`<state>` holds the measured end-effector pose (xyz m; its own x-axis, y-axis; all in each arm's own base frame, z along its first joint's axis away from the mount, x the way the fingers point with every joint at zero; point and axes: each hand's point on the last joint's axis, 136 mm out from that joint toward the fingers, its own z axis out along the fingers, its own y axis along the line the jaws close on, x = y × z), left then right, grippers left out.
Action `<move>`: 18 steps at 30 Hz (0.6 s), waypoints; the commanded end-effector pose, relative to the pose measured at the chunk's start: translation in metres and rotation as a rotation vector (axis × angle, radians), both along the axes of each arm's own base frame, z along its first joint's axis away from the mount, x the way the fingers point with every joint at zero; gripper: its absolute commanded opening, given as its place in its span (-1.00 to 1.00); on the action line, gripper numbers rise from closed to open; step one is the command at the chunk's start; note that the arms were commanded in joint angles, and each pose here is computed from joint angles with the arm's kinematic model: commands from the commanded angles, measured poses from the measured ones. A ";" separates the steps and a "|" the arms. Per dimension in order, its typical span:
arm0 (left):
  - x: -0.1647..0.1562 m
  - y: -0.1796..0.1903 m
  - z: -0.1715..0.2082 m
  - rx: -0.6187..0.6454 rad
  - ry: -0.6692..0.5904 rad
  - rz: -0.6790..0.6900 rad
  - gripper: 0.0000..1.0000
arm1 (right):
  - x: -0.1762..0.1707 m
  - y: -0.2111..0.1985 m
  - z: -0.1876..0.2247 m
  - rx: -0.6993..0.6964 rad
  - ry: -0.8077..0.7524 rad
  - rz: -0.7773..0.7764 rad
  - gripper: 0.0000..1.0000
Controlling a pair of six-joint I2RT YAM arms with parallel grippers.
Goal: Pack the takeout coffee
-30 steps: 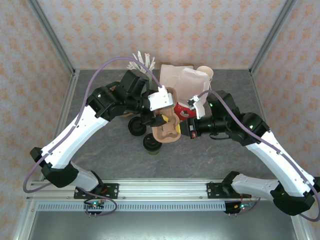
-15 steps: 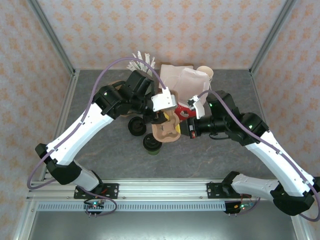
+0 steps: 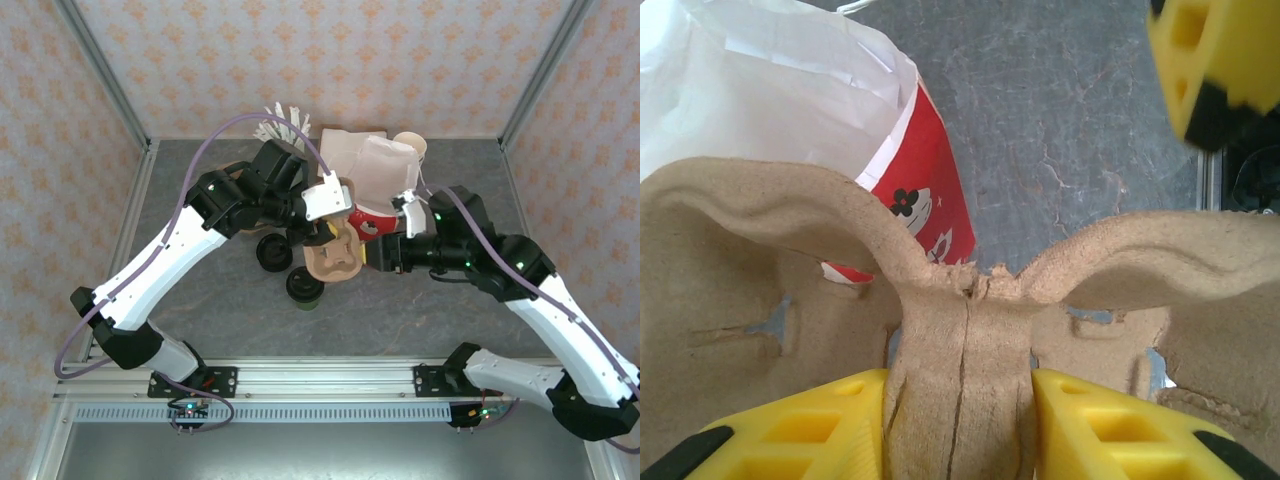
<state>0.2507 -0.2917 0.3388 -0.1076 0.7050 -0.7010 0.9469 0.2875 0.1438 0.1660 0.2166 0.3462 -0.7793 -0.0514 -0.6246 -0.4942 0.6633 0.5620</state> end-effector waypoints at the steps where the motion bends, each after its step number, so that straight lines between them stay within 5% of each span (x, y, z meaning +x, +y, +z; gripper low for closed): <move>1: 0.012 0.005 0.033 -0.089 -0.050 0.072 -0.21 | 0.020 -0.037 0.012 -0.057 -0.084 -0.218 -0.11; 8: 0.022 0.008 0.054 -0.199 0.005 0.125 -0.20 | 0.062 -0.112 0.015 -0.229 -0.180 -0.665 0.01; 18: 0.028 -0.003 0.064 -0.265 0.075 0.139 -0.19 | 0.131 -0.116 -0.033 -0.206 0.015 -0.762 0.00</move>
